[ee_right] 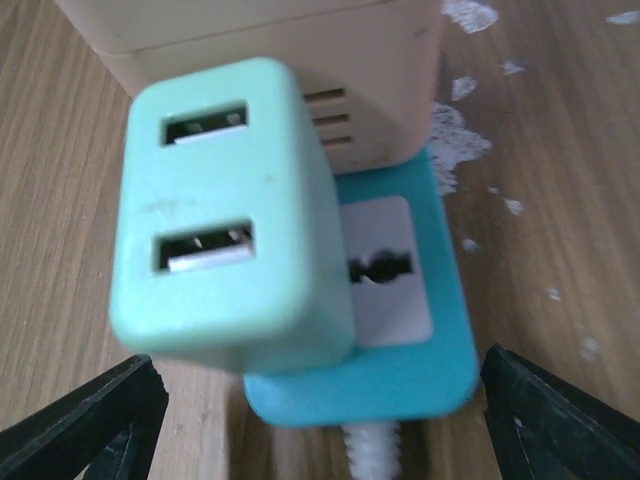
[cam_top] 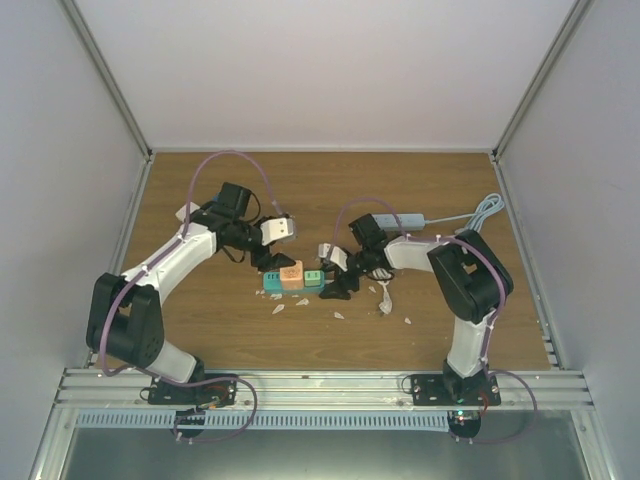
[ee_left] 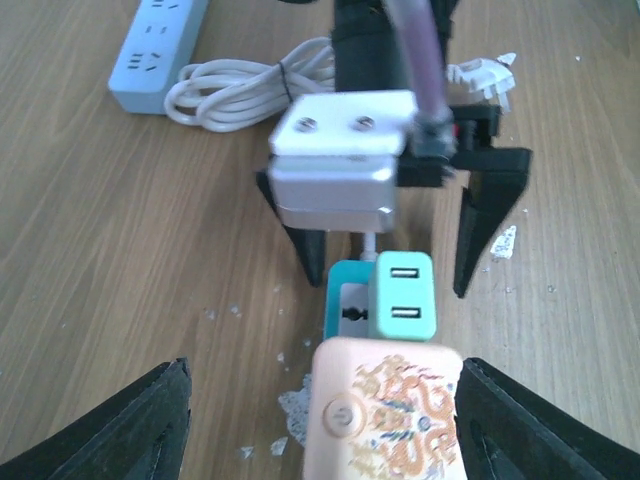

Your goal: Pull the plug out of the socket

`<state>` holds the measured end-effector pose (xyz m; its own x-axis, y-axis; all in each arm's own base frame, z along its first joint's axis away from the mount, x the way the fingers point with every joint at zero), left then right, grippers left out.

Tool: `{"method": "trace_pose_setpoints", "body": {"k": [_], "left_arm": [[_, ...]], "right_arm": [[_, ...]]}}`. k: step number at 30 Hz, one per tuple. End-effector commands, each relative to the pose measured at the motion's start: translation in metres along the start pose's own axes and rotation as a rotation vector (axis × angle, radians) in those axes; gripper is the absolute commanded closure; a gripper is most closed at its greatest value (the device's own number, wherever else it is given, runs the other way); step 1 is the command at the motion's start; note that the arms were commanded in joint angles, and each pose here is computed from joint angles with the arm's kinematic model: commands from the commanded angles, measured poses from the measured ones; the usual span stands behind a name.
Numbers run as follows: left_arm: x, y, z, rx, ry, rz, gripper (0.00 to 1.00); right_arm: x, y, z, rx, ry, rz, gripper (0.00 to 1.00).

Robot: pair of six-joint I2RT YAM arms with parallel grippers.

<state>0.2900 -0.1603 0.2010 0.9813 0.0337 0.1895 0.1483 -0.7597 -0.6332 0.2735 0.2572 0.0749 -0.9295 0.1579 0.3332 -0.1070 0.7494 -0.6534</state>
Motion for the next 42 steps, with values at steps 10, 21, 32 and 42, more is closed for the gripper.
{"method": "trace_pose_setpoints", "body": {"k": [10, 21, 32, 42], "left_arm": [[-0.026, 0.045, -0.056, 0.209, 0.131, 0.102, 0.31], [-0.042, 0.085, -0.059, 0.478, 0.134, 0.229, 0.31], [-0.035, 0.11, -0.042, 0.627, 0.181, 0.184, 0.36], [-0.032, 0.12, -0.039, 0.666, 0.165, 0.228, 0.44]], "right_arm": [[-0.014, -0.073, -0.028, -0.221, -0.007, 0.038, 0.11], [-0.028, -0.124, -0.004, -0.282, 0.147, 0.098, 0.11], [-0.028, -0.133, 0.001, -0.294, 0.193, 0.145, 0.09], [-0.026, -0.134, 0.007, -0.281, 0.196, 0.168, 0.08]]}}
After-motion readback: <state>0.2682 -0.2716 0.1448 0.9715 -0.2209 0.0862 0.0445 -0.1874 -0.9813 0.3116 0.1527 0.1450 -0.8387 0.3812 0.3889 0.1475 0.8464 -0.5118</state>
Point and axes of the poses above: each gripper's point midway between its finger pads, its own y axis out along the fingers, its own x axis along the line the jaws close on, z = x × y, the point moved 7 cm from there along -y, back along the fingers, and after that the axes turned 12 degrees about y, right-handed, at the moved point
